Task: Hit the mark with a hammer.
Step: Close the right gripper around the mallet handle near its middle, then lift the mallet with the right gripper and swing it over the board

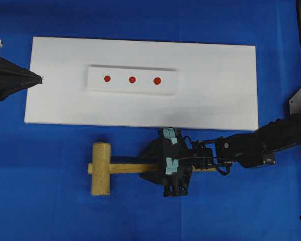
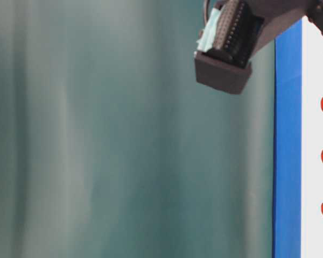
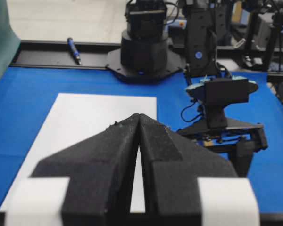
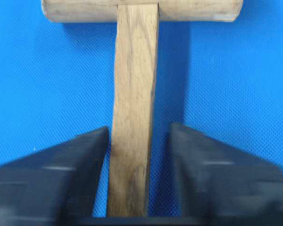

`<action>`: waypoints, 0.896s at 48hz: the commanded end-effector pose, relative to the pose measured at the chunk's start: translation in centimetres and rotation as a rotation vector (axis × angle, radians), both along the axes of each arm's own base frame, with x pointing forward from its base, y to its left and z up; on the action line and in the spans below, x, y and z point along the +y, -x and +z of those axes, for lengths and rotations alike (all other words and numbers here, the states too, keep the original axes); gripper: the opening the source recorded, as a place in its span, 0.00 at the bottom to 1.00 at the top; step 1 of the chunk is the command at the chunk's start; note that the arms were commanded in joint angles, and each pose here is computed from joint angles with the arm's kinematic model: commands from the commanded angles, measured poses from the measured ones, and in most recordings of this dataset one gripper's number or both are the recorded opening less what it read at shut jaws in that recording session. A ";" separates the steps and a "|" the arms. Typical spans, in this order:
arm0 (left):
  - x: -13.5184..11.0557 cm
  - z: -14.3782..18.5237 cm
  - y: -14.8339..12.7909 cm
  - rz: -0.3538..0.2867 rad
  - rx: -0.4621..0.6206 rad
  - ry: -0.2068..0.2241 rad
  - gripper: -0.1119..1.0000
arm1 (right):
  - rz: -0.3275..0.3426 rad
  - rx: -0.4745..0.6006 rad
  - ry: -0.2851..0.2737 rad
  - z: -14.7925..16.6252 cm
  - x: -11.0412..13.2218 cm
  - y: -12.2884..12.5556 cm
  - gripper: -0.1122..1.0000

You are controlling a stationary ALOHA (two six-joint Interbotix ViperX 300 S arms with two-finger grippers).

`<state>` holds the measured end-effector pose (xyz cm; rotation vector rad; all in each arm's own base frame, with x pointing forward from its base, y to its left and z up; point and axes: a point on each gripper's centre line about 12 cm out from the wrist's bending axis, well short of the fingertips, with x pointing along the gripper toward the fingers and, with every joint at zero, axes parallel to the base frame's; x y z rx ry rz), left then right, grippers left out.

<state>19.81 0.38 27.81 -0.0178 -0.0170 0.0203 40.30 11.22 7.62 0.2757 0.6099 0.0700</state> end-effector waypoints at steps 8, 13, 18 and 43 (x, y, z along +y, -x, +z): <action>0.1 0.4 -0.2 0.005 -0.011 0.006 0.10 | 0.001 -0.048 -0.006 1.2 0.2 -0.6 0.18; 0.1 0.3 -0.1 0.005 -0.008 0.011 0.10 | -0.004 -0.068 -0.012 1.5 0.2 -0.8 0.18; 0.1 0.1 -0.1 0.004 -0.003 0.018 0.10 | -0.007 -0.087 -0.020 2.3 0.2 -0.8 0.18; 0.1 -0.1 0.0 0.005 0.006 0.025 0.10 | 0.011 -0.213 -0.075 11.3 -0.2 1.1 0.18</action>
